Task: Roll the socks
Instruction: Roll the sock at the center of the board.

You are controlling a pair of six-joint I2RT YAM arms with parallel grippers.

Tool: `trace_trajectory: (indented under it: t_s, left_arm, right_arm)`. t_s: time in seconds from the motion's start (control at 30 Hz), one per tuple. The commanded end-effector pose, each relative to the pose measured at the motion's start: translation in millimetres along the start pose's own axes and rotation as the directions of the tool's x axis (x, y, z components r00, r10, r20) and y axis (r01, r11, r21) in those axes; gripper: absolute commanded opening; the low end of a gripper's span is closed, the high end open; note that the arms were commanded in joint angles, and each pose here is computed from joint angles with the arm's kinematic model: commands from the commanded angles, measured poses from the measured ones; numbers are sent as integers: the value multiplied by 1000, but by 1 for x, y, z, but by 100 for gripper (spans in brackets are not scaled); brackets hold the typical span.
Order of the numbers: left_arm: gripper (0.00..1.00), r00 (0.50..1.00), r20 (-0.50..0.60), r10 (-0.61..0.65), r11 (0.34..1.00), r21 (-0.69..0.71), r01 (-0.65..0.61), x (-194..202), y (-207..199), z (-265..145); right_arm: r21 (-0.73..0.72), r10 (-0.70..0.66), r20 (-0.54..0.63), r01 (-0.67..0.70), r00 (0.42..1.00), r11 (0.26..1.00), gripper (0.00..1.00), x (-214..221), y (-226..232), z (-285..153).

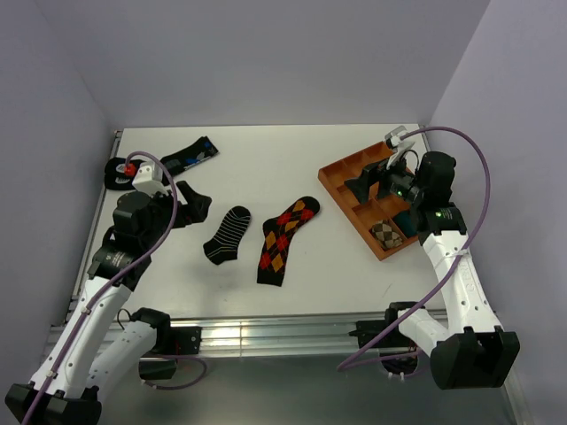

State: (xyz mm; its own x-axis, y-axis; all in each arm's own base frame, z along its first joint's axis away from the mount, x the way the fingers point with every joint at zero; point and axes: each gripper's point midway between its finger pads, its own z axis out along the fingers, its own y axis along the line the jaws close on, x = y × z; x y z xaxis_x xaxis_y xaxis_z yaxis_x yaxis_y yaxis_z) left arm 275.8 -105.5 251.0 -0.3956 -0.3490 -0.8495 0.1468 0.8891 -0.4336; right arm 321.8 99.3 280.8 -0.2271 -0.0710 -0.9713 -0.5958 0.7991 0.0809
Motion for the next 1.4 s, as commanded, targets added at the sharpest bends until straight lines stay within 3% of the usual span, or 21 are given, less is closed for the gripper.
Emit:
trace_trajectory:
  t_s: [0.0,0.43,0.63,0.93,1.2,1.37]
  left_arm:
    - [99,999,50,14,999,35,-16,-17,-9,-5]
    - [100,997,76,20,998,55,-25,-19,-11,-9]
    - [99,996,55,-71,996,65,67,-18,-15,9]
    - [97,982,50,-179,981,79,175,24,-28,39]
    - [91,967,124,-224,975,23,222,28,-10,38]
    - [84,962,145,-231,972,-12,236,18,-8,37]
  right_arm:
    - [9,-39,36,38,999,999,100,-10,1,-3]
    - [33,-72,45,71,996,997,100,-8,-2,-5]
    - [-5,-81,-63,81,995,997,95,14,-2,15]
    - [-239,-335,-233,280,913,930,86,87,86,51]
    - [-434,-490,-314,336,813,836,73,165,155,59]
    - [-527,-549,-344,328,762,784,68,188,194,63]
